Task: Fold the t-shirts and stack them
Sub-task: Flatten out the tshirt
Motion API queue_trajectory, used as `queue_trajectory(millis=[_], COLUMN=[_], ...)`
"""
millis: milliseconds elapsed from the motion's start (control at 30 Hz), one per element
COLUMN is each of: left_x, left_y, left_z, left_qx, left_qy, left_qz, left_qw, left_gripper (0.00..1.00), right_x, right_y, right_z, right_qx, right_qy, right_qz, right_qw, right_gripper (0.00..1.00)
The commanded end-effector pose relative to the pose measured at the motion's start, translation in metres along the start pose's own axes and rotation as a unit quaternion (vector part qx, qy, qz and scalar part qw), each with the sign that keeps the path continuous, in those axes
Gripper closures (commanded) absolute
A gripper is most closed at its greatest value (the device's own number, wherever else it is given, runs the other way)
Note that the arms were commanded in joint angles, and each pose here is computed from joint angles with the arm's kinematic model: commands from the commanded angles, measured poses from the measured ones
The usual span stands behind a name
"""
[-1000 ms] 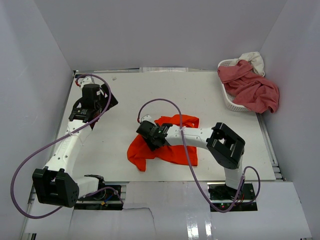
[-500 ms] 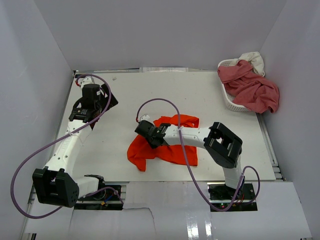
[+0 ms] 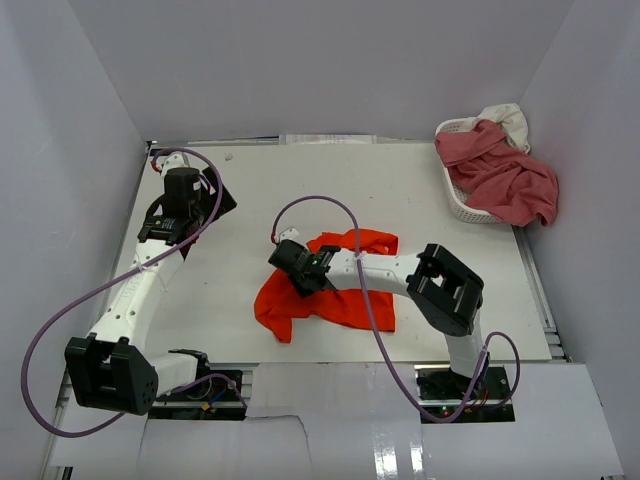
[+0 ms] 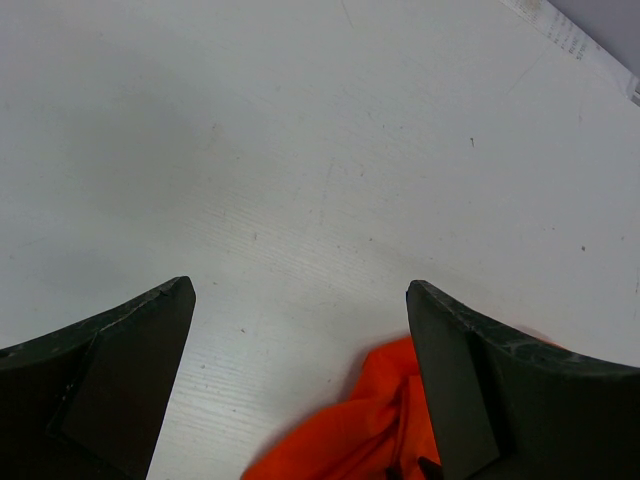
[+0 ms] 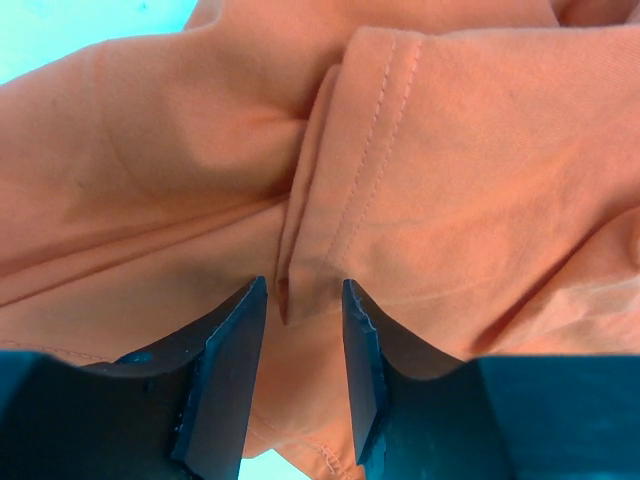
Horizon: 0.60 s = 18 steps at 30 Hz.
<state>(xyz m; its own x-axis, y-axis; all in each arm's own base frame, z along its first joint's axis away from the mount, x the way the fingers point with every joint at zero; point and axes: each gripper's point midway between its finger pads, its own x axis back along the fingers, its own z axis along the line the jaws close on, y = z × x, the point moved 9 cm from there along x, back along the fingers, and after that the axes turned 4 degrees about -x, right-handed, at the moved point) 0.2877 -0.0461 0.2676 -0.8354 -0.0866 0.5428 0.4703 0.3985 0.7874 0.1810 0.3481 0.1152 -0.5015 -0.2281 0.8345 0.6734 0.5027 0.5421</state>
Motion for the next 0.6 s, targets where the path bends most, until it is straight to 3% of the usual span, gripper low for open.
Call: queue_trajectory(millis=[0, 233, 300, 500, 567], left_x=[0.006, 0.006, 0.007, 0.007, 0.007], left_y=[0.002, 0.002, 0.003, 0.003, 0.003], left_z=[0.001, 0.002, 0.002, 0.002, 0.002], left_qx=[0.002, 0.001, 0.002, 0.001, 0.0], left_qy=[-0.008, -0.007, -0.007, -0.008, -0.007], left_qz=[-0.011, -0.01, -0.012, -0.013, -0.012], left_qw=[1.0, 1.0, 1.0, 1.0, 1.0], left_gripper=[0.02, 0.02, 0.02, 0.02, 0.02], right_x=[-0.005, -0.013, -0.012, 0.012, 0.024], right_y=[0.008, 0.005, 0.005, 0.02, 0.031], right_z=[0.006, 0.009, 0.007, -0.001, -0.004], right_qx=[-0.007, -0.008, -0.012, -0.013, -0.016], right_qy=[-0.001, -0.007, -0.014, -0.035, -0.048], right_qz=[-0.006, 0.003, 0.004, -0.01, -0.021], right_qw=[1.0, 1.0, 1.0, 0.999, 0.998], right_gripper=[0.57, 0.72, 0.91, 0.92, 0.87])
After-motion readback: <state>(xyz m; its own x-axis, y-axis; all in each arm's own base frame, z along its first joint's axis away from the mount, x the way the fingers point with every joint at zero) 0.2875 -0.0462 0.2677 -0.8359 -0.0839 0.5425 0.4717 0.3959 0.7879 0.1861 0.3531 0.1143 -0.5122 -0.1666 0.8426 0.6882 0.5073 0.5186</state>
